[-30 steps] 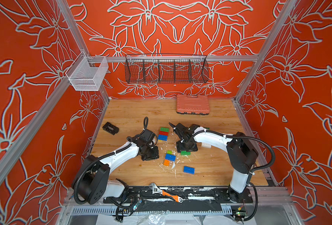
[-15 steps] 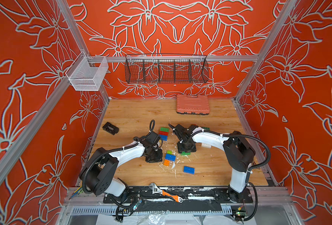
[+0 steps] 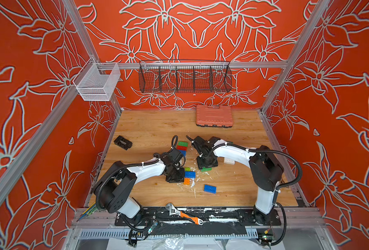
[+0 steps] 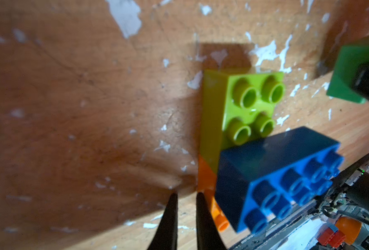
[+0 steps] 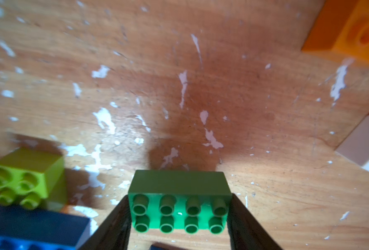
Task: Assemble a rectangle with lego
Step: Adjust the lego brick at the center of the board, then assemble the lego brick with the lego brick.
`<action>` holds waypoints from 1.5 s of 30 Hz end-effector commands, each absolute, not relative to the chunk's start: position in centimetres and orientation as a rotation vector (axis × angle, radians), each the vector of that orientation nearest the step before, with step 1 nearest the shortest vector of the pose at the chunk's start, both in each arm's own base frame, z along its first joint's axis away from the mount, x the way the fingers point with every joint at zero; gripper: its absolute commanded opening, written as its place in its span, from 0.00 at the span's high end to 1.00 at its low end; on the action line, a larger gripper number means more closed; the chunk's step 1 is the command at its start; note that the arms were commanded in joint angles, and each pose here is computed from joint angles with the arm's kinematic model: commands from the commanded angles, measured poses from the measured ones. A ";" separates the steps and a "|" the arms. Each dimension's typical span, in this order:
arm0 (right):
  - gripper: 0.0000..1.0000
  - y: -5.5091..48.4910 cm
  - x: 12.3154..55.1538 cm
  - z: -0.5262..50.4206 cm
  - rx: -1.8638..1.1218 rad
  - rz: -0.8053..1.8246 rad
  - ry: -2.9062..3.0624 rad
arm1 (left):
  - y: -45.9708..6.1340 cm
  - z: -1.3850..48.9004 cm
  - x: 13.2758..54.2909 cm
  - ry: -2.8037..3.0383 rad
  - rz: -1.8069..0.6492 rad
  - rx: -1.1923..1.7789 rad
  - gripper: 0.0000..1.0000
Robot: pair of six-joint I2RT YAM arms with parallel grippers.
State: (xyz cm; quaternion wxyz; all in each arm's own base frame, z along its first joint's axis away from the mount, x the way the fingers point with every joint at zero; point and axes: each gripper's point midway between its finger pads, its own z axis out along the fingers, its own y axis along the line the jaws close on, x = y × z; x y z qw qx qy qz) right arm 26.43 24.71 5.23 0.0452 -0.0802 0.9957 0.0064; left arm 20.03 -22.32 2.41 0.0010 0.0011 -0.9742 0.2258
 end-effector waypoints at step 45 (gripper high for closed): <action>0.50 33.4 25.5 6.2 -0.294 0.104 3.076 | -11.8 4.1 18.7 -3.304 0.445 0.439 0.82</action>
